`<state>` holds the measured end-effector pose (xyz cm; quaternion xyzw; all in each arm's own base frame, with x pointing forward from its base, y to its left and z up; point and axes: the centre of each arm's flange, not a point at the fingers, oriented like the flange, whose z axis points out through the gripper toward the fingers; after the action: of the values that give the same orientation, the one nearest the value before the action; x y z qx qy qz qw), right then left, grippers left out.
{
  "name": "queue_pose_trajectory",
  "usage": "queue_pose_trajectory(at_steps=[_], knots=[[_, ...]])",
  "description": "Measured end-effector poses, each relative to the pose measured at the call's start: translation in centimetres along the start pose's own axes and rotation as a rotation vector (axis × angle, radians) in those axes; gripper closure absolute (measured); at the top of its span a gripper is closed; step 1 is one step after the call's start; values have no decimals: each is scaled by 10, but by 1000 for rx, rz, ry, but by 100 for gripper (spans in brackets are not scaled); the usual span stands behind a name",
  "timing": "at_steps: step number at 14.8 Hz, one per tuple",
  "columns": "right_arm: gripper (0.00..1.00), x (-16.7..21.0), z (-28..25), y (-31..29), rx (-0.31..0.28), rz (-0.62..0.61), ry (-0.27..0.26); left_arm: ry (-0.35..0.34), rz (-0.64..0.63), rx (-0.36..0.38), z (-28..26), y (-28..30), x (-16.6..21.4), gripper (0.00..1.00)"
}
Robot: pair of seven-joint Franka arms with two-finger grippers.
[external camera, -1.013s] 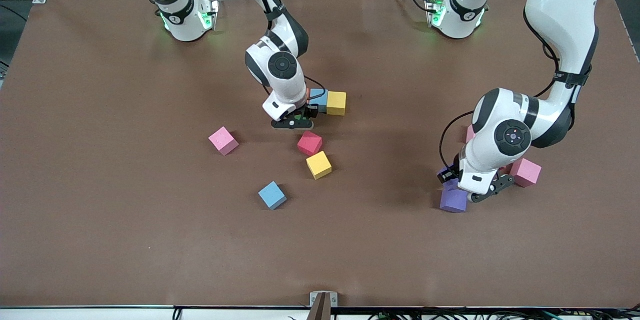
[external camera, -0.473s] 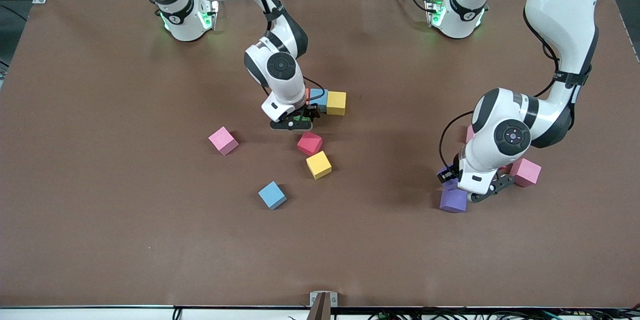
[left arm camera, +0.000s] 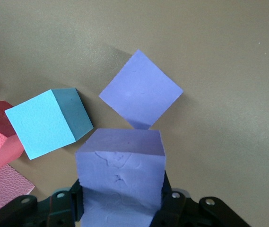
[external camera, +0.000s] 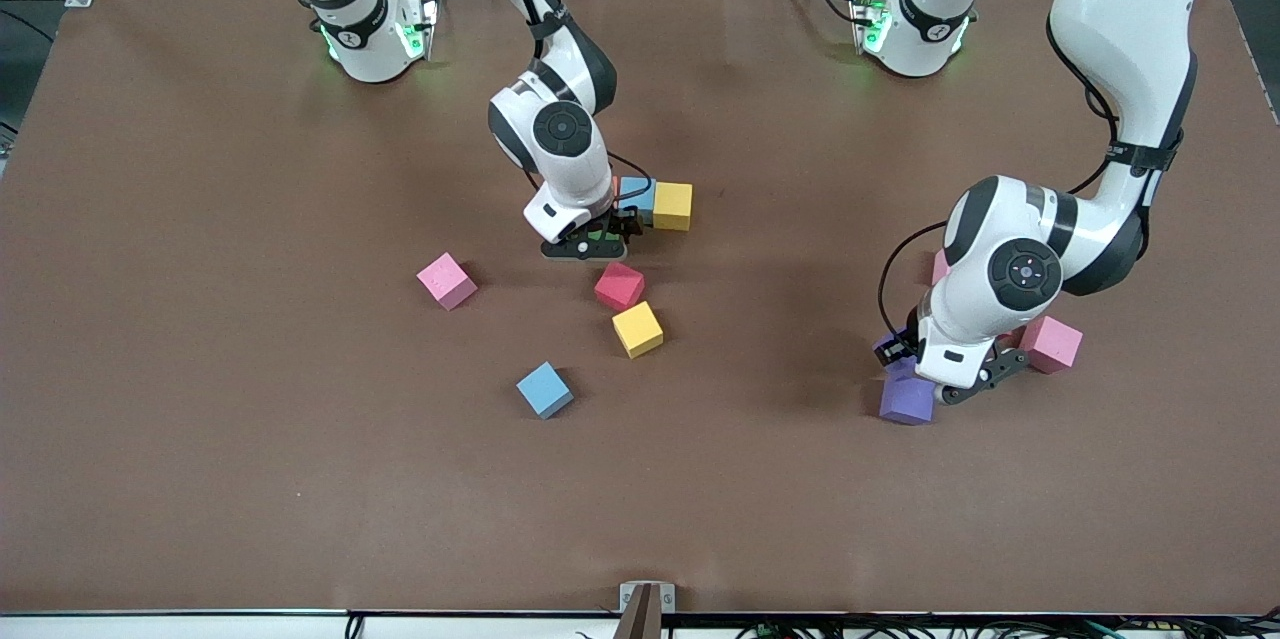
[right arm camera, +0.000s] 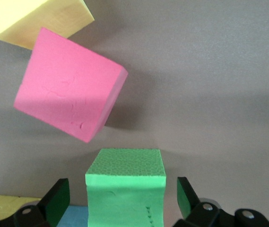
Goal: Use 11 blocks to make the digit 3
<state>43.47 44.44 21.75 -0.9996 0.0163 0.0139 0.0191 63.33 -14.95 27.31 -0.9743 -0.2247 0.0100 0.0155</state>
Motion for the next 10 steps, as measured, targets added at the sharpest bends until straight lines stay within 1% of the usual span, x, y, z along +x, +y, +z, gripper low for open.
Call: queue_pose_trajectory(at_steps=[6, 10], knots=[[0, 5, -18, -1, -25, -11, -30, 0, 0, 0, 0, 0, 0, 41], [0, 31, -54, 19, -11, 41, -13, 0, 0, 0, 0, 0, 0, 41]])
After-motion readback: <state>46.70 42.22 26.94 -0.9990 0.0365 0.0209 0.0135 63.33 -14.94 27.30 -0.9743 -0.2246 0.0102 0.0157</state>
